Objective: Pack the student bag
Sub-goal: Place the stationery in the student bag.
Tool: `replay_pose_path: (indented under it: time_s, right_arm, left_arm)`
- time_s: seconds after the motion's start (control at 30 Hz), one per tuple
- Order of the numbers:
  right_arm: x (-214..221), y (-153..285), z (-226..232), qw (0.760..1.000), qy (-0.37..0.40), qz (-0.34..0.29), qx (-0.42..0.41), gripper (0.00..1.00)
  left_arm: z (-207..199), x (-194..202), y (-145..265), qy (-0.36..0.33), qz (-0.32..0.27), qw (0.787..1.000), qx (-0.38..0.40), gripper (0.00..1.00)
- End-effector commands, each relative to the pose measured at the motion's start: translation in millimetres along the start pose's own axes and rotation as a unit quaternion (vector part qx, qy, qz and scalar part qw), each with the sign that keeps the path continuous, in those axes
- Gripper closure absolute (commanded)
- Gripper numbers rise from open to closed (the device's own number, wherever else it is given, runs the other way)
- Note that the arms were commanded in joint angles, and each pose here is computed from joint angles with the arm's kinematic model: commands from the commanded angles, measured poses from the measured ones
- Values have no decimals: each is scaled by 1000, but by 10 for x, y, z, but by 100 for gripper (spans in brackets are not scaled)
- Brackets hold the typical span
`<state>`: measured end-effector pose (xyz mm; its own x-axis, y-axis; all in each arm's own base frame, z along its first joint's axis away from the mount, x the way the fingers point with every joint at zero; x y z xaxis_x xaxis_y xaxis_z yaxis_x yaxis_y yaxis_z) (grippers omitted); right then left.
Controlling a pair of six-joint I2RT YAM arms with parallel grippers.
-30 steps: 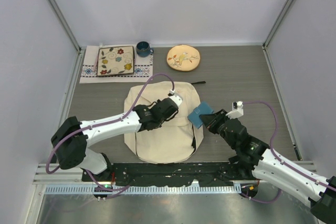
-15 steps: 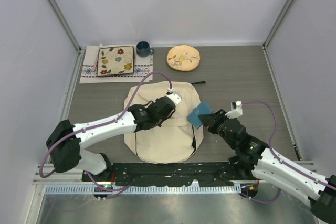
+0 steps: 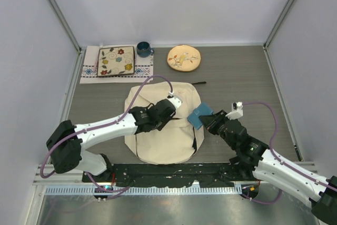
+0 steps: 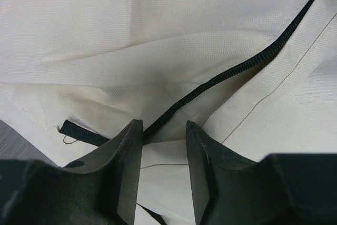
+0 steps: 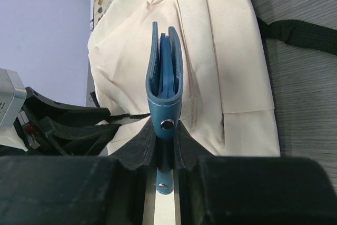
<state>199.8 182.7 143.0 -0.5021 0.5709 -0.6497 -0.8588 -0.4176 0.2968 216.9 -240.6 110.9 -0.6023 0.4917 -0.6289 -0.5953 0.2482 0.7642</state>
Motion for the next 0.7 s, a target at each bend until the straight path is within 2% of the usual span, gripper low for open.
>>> replay_pose_path:
  time_s: [0.0, 0.13, 0.37, 0.5, 0.67]
  right_arm:
    - [-134, 9, 138, 999, -19, -25, -24, 98]
    - [-120, 5, 126, 999, -19, -23, -22, 98]
    - [-123, 12, 122, 999, -20, -24, -22, 98]
    - [-131, 24, 110, 999, -21, -26, -20, 98]
    - [-146, 30, 111, 999, -22, -30, -21, 98]
  left_arm:
    - [-115, 6, 6, -6, 6, 1000, 17, 55]
    - [-107, -25, -66, -19, -11, 1000, -20, 44]
    - [-89, -76, -187, -23, -53, 995, -86, 43]
    - [-56, -178, -175, -5, -91, 991, -99, 48]
    - [-67, -194, -196, -5, -100, 990, -97, 67]
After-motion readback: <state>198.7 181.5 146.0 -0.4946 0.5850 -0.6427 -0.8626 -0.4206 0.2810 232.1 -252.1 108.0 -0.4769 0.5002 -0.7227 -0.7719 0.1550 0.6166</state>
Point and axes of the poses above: each gripper's point midway between its finger pads, its own y axis back along the fingers, its own z axis along the line the jaws close on, x = y × z, the point moved 1 cm from there along y, back along the fingers, and after that the axes turned 10 degrees about y, right-handed, at the moved point
